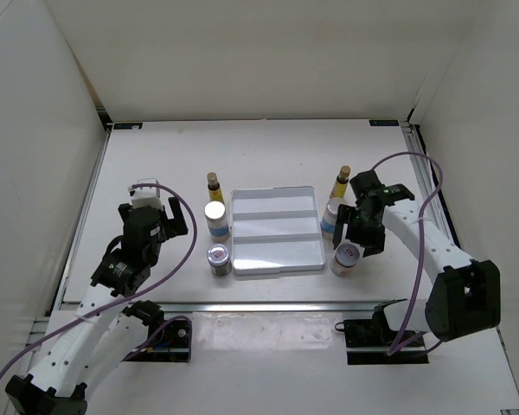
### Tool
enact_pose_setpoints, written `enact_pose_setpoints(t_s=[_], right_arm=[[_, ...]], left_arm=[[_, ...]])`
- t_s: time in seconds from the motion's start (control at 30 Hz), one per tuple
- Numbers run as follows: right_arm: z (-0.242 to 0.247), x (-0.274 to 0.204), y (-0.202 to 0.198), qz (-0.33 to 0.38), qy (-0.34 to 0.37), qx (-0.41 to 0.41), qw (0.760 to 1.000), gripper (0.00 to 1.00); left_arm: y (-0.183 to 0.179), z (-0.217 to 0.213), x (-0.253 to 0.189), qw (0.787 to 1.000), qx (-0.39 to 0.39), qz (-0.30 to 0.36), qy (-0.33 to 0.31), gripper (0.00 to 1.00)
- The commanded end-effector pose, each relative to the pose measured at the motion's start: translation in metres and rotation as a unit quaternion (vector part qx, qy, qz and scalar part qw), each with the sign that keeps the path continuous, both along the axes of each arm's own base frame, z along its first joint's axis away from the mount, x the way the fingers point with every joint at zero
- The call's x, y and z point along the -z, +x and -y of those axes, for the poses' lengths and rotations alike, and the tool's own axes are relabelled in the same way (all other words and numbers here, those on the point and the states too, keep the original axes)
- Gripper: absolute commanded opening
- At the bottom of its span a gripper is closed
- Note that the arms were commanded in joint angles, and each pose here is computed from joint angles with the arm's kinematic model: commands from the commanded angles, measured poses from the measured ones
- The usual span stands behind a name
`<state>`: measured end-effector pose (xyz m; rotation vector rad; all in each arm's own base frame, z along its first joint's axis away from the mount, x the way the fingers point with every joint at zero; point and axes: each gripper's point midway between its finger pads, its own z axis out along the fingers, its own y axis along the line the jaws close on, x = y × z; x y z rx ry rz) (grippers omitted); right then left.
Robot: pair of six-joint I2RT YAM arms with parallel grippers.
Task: Organize the condiment bottles
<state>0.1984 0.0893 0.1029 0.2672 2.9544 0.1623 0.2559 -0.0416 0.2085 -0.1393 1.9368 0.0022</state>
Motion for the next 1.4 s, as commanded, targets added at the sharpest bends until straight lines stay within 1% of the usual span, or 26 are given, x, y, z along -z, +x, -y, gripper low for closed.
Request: enact_pose_setpoints(t_s=[0.0,0.03,0.1,0.23,0.27,0.33,0.37,0.43,0.47,0.53,0.57,0.63,0.67,0.7,0.83,0.87,1.1,1.2,1.3,1.33,1.37], right_arm=[[-0.008,0.013,-0.004,-0.014,-0.004,0.012,1.0,0.85],[-0.009,0.013,-0.001,-0.009,-0.001,0.018,1.0,0.81],[-0.009,0.022,-0.008,-0.019,-0.015,0.014,1.0,0.8],[-0.005,0.03,-0.01,-0.024,-0.031,0.015,0.999,0.68],[-0.005,0.03,-0.01,-0.024,-0.031,0.015,0.999,0.59],[-0.002,0.03,-0.014,-0.028,-0.044,0.018,0.998,0.47],[-0.006,0.02,-0.009,-0.003,-0.04,0.011,0.999,0.36],[-0.006,0.008,-0.009,0.014,-0.049,0.008,0.999,0.26],[-0.01,-0.008,-0.001,0.047,-0.052,-0.002,0.998,0.17],[-0.013,-0.026,0.003,0.07,-0.061,-0.009,0.996,0.08],[-0.022,-0.044,0.01,0.097,-0.056,-0.017,0.994,0.01],[-0.028,-0.061,0.016,0.124,-0.059,-0.027,0.99,0.01],[-0.036,-0.063,0.016,0.122,-0.065,-0.043,0.99,0.01],[-0.046,-0.077,0.023,0.139,-0.053,-0.049,0.988,0.01],[-0.073,-0.083,0.027,0.143,-0.056,-0.093,0.984,0.01],[-0.079,-0.076,0.029,0.136,-0.06,-0.098,0.984,0.01],[-0.113,-0.043,0.037,0.101,-0.024,-0.108,0.989,0.01],[-0.116,-0.023,0.038,0.075,-0.034,-0.112,0.99,0.01],[-0.118,-0.023,0.036,0.071,-0.029,-0.118,0.99,0.05],[-0.12,-0.023,0.038,0.075,-0.027,-0.118,0.99,0.09],[-0.121,-0.023,0.037,0.073,-0.023,-0.119,0.99,0.09]], left_arm=[[0.001,-0.004,0.001,1.0,-0.01,0.004,0.009,1.0],[0.001,-0.004,0.001,1.0,-0.01,0.004,0.009,1.0],[0.002,-0.006,0.001,1.0,-0.014,0.005,0.011,1.0],[0.001,-0.006,0.005,1.0,-0.014,0.001,0.013,1.0],[0.001,-0.006,0.005,1.0,-0.014,0.001,0.013,1.0],[0.001,-0.006,0.005,1.0,-0.014,0.001,0.013,1.0],[0.0,-0.006,0.003,1.0,-0.014,0.005,0.011,1.0],[0.0,-0.006,0.003,1.0,-0.014,0.005,0.011,1.0],[0.001,-0.006,0.001,1.0,-0.014,0.009,0.009,1.0],[0.001,-0.006,0.001,1.0,-0.014,0.009,0.009,1.0],[0.001,-0.006,0.001,1.0,-0.014,0.009,0.009,1.0],[0.001,-0.006,0.005,1.0,-0.014,0.005,0.011,1.0],[0.001,-0.006,0.005,1.0,-0.014,0.005,0.011,1.0],[0.001,-0.006,0.005,1.0,-0.014,0.005,0.011,1.0],[0.001,-0.006,0.005,1.0,-0.014,0.005,0.011,1.0],[0.001,-0.006,0.005,1.0,-0.014,0.005,0.011,1.0],[0.001,-0.006,0.005,1.0,-0.014,0.005,0.011,1.0],[0.001,-0.004,0.006,1.0,-0.01,0.004,0.009,1.0],[0.001,-0.004,0.006,1.0,-0.01,0.004,0.009,1.0],[0.001,-0.003,0.006,1.0,-0.006,0.004,0.008,1.0],[0.002,-0.002,0.004,1.0,-0.006,0.008,0.006,1.0]])
